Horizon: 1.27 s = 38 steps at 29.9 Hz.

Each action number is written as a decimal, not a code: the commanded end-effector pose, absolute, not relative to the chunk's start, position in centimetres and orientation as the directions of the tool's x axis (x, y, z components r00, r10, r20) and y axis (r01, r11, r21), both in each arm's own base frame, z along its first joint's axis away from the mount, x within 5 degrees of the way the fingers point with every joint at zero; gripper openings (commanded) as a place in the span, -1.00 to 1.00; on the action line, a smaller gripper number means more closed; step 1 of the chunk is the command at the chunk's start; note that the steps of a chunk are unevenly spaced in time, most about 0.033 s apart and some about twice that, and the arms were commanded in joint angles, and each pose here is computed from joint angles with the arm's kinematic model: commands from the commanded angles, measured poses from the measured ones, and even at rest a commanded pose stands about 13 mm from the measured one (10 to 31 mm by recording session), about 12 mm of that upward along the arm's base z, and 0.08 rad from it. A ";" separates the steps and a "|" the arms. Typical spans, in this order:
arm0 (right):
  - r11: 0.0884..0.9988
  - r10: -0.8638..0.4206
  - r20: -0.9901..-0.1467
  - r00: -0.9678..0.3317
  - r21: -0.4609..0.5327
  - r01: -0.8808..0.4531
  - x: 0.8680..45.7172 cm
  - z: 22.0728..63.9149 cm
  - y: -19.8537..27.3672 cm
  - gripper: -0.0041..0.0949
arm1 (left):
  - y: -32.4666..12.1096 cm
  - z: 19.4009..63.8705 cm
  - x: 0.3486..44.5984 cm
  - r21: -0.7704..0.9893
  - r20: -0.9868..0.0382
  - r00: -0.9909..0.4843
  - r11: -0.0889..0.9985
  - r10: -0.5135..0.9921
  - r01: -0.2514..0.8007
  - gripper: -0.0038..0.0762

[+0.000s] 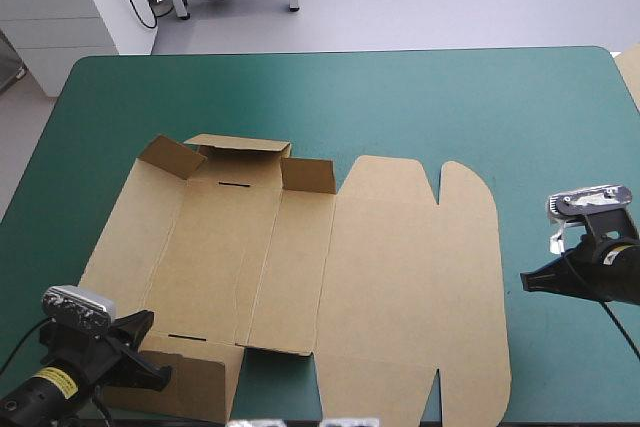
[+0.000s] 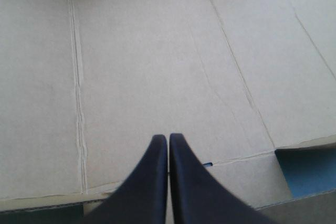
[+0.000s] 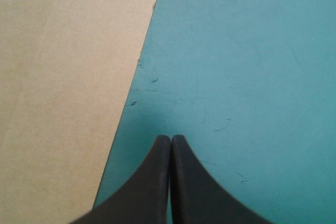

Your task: Fold the box

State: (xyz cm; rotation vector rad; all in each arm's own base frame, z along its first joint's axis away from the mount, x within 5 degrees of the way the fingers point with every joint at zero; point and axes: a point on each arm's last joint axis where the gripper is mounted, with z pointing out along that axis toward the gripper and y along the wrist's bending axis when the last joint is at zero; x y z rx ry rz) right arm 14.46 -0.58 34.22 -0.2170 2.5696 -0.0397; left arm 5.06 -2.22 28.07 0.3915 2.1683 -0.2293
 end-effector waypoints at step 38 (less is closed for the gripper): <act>0.968 -0.225 -0.660 -0.717 -0.070 -0.239 15.4 34.1 1.5 -0.96 | 2.6 35.2 20.8 0.057 -0.535 -0.844 0.998 0.042 0.014 -0.92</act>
